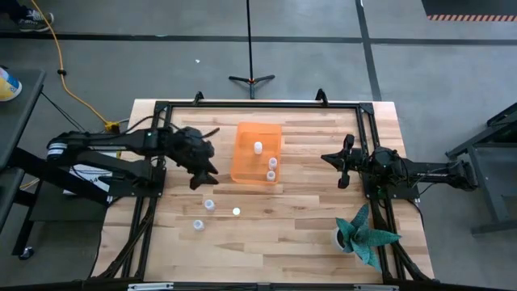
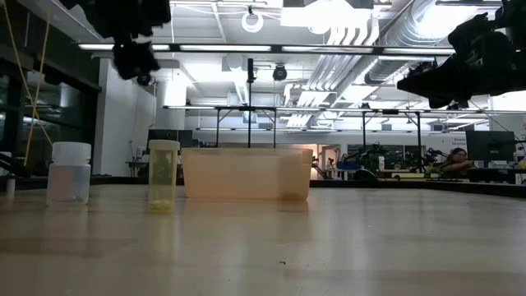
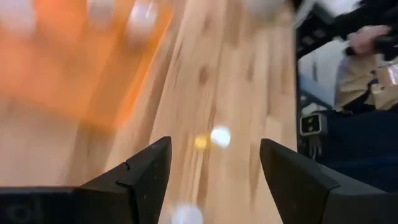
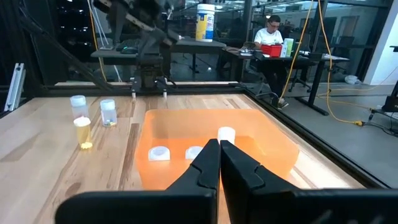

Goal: Pick and place pill bottles into a basket
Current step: Put the transparent medicine bottle into the yellow bin

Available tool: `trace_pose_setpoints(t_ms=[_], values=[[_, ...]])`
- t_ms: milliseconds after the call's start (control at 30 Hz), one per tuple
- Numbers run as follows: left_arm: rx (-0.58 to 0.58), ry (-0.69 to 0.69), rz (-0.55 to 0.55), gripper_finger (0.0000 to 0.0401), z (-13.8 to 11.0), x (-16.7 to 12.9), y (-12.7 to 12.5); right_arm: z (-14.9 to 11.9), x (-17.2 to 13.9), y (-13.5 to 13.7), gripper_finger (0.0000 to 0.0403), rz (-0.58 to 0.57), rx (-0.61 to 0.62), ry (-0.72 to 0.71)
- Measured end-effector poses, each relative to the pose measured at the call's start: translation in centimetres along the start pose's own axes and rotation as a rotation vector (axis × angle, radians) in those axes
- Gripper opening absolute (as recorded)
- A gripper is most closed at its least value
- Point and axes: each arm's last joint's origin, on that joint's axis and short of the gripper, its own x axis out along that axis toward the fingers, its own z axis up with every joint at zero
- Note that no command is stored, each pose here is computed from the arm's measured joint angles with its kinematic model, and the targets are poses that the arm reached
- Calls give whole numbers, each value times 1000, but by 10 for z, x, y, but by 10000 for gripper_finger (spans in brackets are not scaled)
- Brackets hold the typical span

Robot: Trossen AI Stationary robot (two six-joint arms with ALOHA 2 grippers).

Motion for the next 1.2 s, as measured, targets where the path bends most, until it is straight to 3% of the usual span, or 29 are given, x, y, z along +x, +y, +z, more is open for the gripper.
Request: trace_pose_setpoints(t_ms=[167,400,733,933,1200], values=[[-234,187,91,278,-5,12,4,-1,0,0,3,0,-19,11],[-404,334,192,278,-18,27,-8,-3,0,0,5,1,-21,26],[-176,312,354,278,-36,49,-46,-4,0,0,4,2,-23,41],[-87,346,365,278,-48,64,-58,-5,0,0,3,2,-24,50],[237,350,433,278,-57,86,-63,-7,0,0,3,3,-44,67]])
